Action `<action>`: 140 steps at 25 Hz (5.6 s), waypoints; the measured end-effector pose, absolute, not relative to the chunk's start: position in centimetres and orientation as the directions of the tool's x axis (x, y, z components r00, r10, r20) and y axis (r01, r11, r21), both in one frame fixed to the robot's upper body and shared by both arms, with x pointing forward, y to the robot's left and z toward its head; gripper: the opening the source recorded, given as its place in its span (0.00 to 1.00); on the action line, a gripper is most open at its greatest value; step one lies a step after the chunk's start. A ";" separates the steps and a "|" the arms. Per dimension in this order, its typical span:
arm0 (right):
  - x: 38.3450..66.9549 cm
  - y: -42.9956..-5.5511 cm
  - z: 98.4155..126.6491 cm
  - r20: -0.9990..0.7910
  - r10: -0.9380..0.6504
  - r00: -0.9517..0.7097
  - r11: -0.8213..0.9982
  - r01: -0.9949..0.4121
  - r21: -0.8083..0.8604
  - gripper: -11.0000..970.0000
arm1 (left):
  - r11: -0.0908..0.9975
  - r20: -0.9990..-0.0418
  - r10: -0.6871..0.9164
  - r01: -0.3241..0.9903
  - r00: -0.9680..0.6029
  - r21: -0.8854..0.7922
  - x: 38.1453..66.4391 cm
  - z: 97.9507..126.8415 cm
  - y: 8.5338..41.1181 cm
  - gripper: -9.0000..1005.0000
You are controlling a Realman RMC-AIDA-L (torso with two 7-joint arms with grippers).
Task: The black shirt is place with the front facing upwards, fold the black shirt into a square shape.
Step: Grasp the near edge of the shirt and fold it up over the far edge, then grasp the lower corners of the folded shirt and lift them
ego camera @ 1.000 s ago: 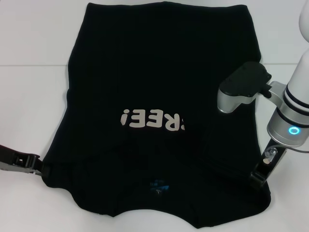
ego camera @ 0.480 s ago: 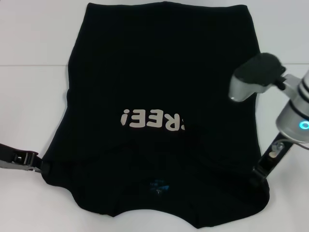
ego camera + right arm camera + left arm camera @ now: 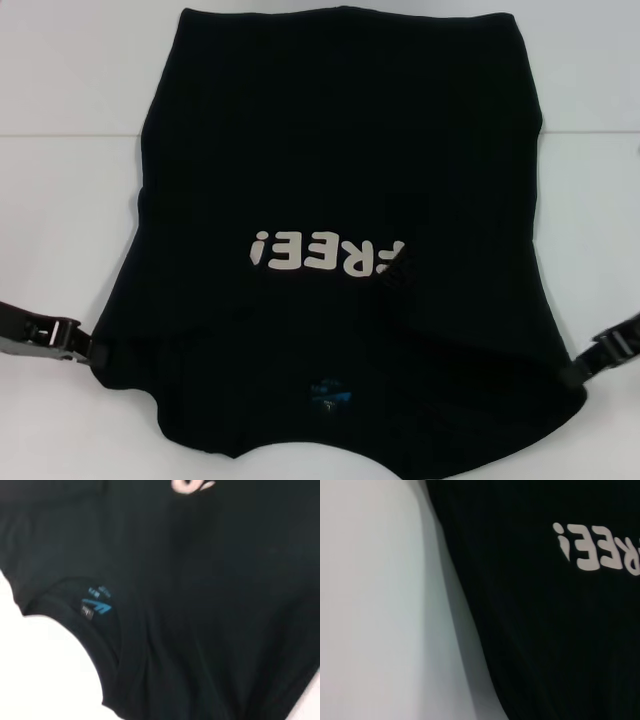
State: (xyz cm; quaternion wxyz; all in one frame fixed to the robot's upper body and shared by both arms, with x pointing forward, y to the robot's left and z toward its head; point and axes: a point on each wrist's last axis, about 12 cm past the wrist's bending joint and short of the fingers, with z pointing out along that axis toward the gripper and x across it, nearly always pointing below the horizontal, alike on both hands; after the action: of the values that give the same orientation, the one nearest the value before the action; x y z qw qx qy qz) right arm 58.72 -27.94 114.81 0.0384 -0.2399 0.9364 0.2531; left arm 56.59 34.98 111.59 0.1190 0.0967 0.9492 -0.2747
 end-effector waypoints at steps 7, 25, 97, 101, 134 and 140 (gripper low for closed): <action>57.0 -32.4 113.8 -0.232 -0.284 -0.930 0.766 -0.366 0.528 0.05 | 0.811 -0.258 0.130 0.253 -0.957 -0.527 56.5 111.5 35.0 0.03; 52.9 -35.9 111.1 -0.120 -0.468 -0.875 0.689 -0.447 0.570 0.05 | 0.634 -0.062 0.302 0.249 -0.951 -0.732 52.5 112.0 33.9 0.03; 62.5 -34.1 110.3 -0.692 0.423 -0.585 0.751 -0.201 0.629 0.05 | 0.703 -0.586 -0.535 0.064 -0.609 -0.709 62.4 110.8 35.2 0.03; 62.7 -33.1 109.6 -0.712 0.383 -0.589 0.780 -0.207 0.590 0.05 | 0.721 -0.599 -0.528 0.055 -0.602 -0.690 62.2 110.0 34.7 0.03; 57.9 -33.8 109.1 -0.892 0.112 -0.437 0.763 -0.538 0.359 0.73 | 0.669 -0.431 -0.454 0.021 -0.780 -0.743 60.4 111.1 37.1 0.55; 55.6 -30.9 109.0 -0.956 -0.138 -0.260 0.567 -0.812 0.139 0.87 | 0.681 -0.322 -0.371 -0.019 -0.871 -0.732 58.1 110.7 37.7 0.64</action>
State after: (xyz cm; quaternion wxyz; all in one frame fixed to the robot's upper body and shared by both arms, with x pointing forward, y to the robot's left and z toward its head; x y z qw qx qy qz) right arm 55.56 -30.92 108.99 0.5119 -0.3289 0.7220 0.3295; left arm 58.08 37.71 110.70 0.2289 -0.1096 0.8876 -0.3843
